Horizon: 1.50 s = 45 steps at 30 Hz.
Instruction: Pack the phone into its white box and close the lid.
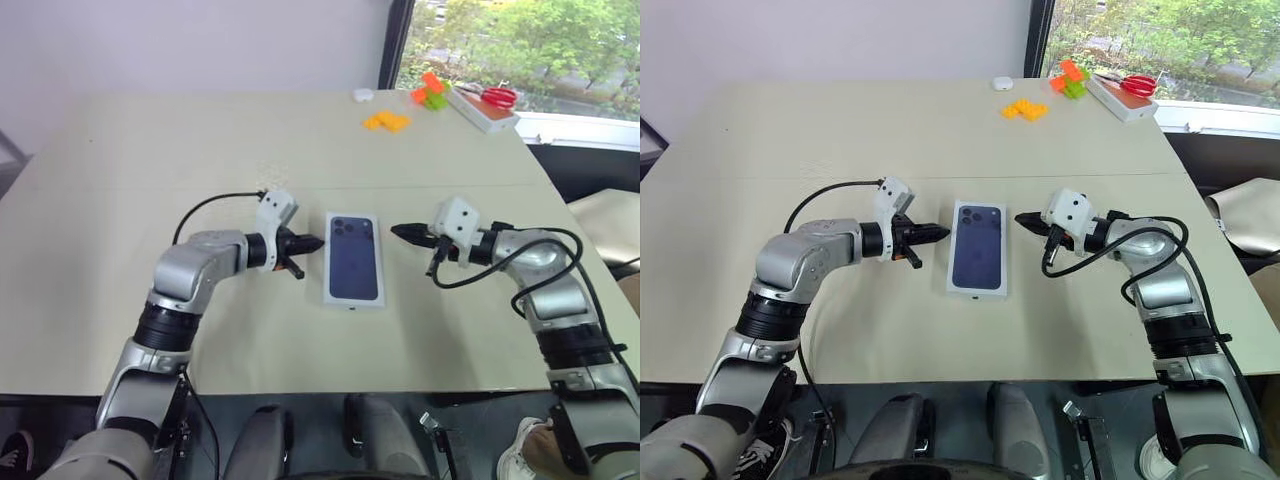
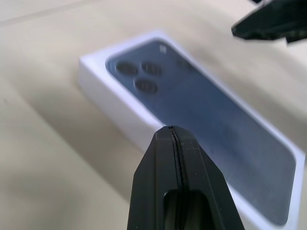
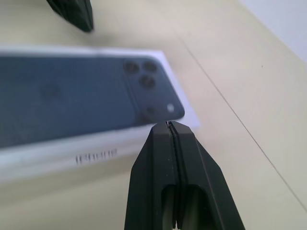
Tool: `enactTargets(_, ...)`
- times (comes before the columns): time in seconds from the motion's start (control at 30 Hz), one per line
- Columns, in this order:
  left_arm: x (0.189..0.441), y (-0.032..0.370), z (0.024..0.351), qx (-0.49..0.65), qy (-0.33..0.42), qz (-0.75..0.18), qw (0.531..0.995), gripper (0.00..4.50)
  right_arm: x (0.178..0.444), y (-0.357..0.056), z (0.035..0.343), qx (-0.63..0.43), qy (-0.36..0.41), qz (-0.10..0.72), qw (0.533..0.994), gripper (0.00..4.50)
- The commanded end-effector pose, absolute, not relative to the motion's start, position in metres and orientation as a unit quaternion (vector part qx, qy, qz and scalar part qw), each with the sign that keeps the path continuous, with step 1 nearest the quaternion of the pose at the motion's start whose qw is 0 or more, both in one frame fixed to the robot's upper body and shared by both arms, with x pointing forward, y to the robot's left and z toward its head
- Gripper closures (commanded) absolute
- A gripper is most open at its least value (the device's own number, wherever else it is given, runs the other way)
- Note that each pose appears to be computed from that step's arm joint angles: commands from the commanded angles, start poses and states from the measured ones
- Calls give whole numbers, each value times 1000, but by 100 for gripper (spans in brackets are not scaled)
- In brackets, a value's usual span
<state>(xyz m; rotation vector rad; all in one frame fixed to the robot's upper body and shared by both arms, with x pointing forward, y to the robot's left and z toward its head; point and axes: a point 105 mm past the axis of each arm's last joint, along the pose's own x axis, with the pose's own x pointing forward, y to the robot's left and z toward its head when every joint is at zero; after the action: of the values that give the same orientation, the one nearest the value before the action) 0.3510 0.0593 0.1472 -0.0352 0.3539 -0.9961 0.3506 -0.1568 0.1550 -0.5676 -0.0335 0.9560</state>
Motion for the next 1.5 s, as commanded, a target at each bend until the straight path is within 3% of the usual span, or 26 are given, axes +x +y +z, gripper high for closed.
enactTargets(0.03,351,42,152,-9,151,-484,862,450,349,-143,165,-268,-43,460,845,448)
enactTargets(0.17,348,32,126,0,174,-480,860,450,349,-134,133,-290,-12,450,845,448)
enactTargets(0.37,343,49,94,22,216,-458,862,450,335,-133,104,-291,28,460,839,448)
enactTargets(0.53,344,51,92,19,217,-455,864,450,337,-133,111,-297,18,457,838,448)
enactTargets(0.7,344,54,109,8,197,-463,864,450,337,-134,128,-265,2,466,844,448)
enactTargets(0.83,336,60,131,6,186,-476,859,450,318,-129,147,-188,-5,511,839,448)
enactTargets(0.9,329,63,133,12,190,-483,855,450,308,-124,144,-172,7,529,831,448)
enactTargets(1.07,319,61,92,66,226,-479,846,450,300,-113,114,-222,26,529,819,448)
enactTargets(1.27,322,61,95,59,218,-476,850,450,295,-114,104,-260,42,540,800,448)
enactTargets(1.5,338,69,139,15,148,-475,867,450,317,-121,151,-185,-12,511,840,448)
